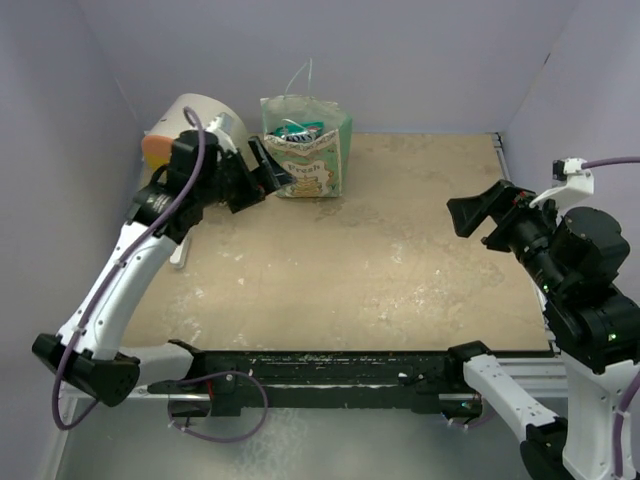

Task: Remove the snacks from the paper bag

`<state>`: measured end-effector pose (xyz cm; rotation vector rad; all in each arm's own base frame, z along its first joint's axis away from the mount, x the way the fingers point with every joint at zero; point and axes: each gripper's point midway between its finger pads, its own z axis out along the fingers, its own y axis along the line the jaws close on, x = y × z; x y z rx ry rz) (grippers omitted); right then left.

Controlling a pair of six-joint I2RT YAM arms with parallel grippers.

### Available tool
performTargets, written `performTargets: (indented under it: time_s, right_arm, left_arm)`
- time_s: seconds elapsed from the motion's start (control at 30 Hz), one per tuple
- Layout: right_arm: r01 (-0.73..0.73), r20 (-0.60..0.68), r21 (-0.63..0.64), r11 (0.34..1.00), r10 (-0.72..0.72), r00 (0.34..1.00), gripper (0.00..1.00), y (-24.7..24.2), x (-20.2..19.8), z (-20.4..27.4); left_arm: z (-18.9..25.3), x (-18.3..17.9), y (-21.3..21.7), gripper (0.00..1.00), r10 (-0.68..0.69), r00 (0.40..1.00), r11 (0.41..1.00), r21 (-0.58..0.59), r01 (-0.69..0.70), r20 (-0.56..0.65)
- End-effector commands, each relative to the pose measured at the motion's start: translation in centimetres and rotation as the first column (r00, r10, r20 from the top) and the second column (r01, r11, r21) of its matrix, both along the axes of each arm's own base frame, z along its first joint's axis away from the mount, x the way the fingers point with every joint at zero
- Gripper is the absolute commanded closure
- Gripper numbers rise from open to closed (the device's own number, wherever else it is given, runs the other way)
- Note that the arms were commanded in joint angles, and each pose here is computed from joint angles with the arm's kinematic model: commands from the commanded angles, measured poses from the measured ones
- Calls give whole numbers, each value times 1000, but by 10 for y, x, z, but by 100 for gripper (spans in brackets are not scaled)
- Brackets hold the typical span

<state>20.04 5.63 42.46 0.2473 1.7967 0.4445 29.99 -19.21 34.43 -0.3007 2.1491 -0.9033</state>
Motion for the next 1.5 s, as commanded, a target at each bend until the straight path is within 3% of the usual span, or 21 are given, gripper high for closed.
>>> performTargets:
  time_s: [0.0,0.23,0.43,0.57,0.73,0.87,0.93,1.17,1.27,1.47]
  right_arm:
    - [-74,-40,60,995,76,996,0,15,-12,-10]
    - [-65,-62,76,995,69,996,0,14,-16,-19]
    - [20,-64,64,998,-16,998,0,0,-12,-10]
    - [88,-42,53,995,-86,995,0,-11,-7,-8]
    - [120,-19,46,992,-119,993,0,-15,5,0]
    - [132,-22,39,990,-132,991,0,-16,13,1]
    - [143,-21,28,989,-143,990,0,-18,13,1]
    - [111,-28,2,994,-111,993,0,-15,12,-2]
    - [-21,-27,-41,999,20,999,0,4,13,-1]
    - [-247,-41,-130,960,244,969,0,32,10,-3]
  left_arm:
    - [16,7,-50,3,-48,998,982,-185,40,-41]
    - [19,68,-55,8,200,976,946,-241,-217,-91]
    - [42,127,-33,6,473,880,839,-281,-466,-46]
    - [28,151,-32,4,550,829,785,-277,-554,-99]
    - [21,179,-35,7,560,821,780,-263,-568,-112]
    - [14,198,-37,24,548,826,784,-262,-562,-133]
    - [13,201,-38,43,548,826,787,-251,-563,-134]
    - [19,192,-39,90,509,853,824,-223,-521,-112]
    - [15,175,-39,100,459,878,853,-211,-478,-135]
    - [17,130,-36,100,321,934,875,-327,-356,-159]
